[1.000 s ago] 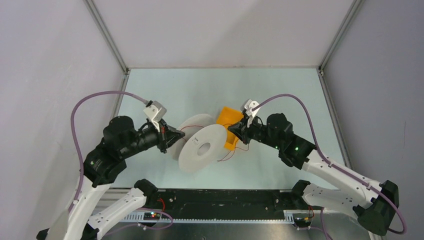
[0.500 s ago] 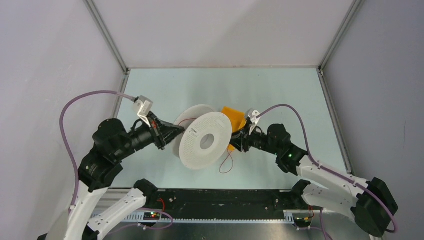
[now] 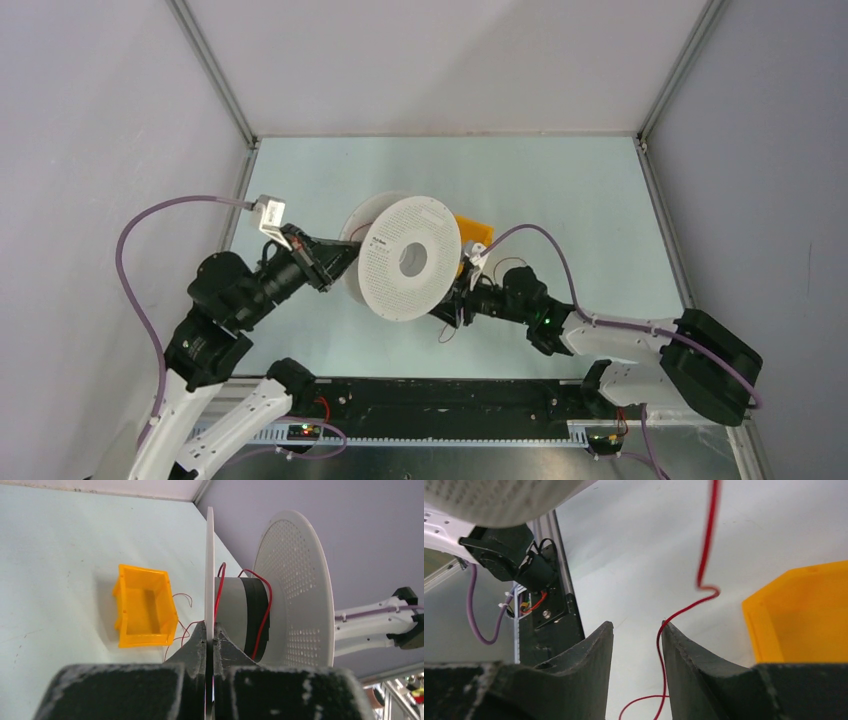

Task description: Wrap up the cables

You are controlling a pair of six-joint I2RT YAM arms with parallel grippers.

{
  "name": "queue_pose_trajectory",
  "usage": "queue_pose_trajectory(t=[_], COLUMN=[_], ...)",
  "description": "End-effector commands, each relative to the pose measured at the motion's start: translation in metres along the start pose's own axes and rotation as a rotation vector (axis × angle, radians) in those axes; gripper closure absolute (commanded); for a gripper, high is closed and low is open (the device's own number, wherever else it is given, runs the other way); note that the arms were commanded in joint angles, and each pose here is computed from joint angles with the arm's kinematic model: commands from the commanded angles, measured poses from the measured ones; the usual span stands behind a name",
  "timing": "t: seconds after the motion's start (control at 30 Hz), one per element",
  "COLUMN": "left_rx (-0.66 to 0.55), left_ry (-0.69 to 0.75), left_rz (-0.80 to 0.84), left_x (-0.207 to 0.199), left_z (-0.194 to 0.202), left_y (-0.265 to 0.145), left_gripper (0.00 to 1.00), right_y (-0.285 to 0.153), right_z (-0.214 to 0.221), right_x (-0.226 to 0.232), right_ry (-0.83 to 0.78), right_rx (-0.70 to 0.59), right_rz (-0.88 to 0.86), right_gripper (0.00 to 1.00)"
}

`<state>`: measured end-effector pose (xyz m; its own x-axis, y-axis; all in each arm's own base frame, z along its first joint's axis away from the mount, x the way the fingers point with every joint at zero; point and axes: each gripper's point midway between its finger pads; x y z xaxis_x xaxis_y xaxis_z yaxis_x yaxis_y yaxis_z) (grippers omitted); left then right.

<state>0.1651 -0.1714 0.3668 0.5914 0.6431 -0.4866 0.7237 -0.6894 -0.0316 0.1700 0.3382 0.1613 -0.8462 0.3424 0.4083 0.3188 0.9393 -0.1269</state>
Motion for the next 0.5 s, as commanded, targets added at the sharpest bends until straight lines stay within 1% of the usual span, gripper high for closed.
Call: queue_pose_trajectory(t=[0.0, 0.03, 0.2, 0.33, 0.47], left_rx=[-0.24, -0.259, -0.341, -0.406, -0.463], left_ry=[-0.058, -0.065, -0.098, -0.143, -0.178], left_rz=[-0.004, -0.006, -0.063, -0.092, -0.117], left_x=[-0.009, -0.009, 0.001, 0.008, 0.014], left_z=[-0.053, -0.056, -0.069, -0.076, -0.082], left_y=[-0.01, -0.013, -0.021, -0.026, -0.031], left_gripper=[1.0, 1.0, 1.0, 1.0, 1.0], right_y=[0.011, 0.011, 0.015, 0.019, 0.025], right_z=[-0.001, 0.0, 0.021, 0.029, 0.037], right_x=[0.013, 0.016, 0.016, 0.02, 0.025], right_ry=[0.014, 0.022, 0.044, 0.061, 0.072], right_rx=[-0.067, -0.078, -0.049, -0.047, -0.04], right_rz=[-0.037, -0.046, -0.038, -0.053, -0.07], right_gripper=[0.55, 0.56, 0.57, 0.59, 0.65])
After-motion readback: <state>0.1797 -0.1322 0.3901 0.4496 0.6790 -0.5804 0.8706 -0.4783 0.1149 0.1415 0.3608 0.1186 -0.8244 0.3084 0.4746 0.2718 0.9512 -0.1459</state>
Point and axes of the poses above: each gripper's point midway between its finger pads, its own y axis out along the fingers, its own x axis along the line the jaws close on, z = x × y, and after that the axes turned 4 degrees about y, right-handed
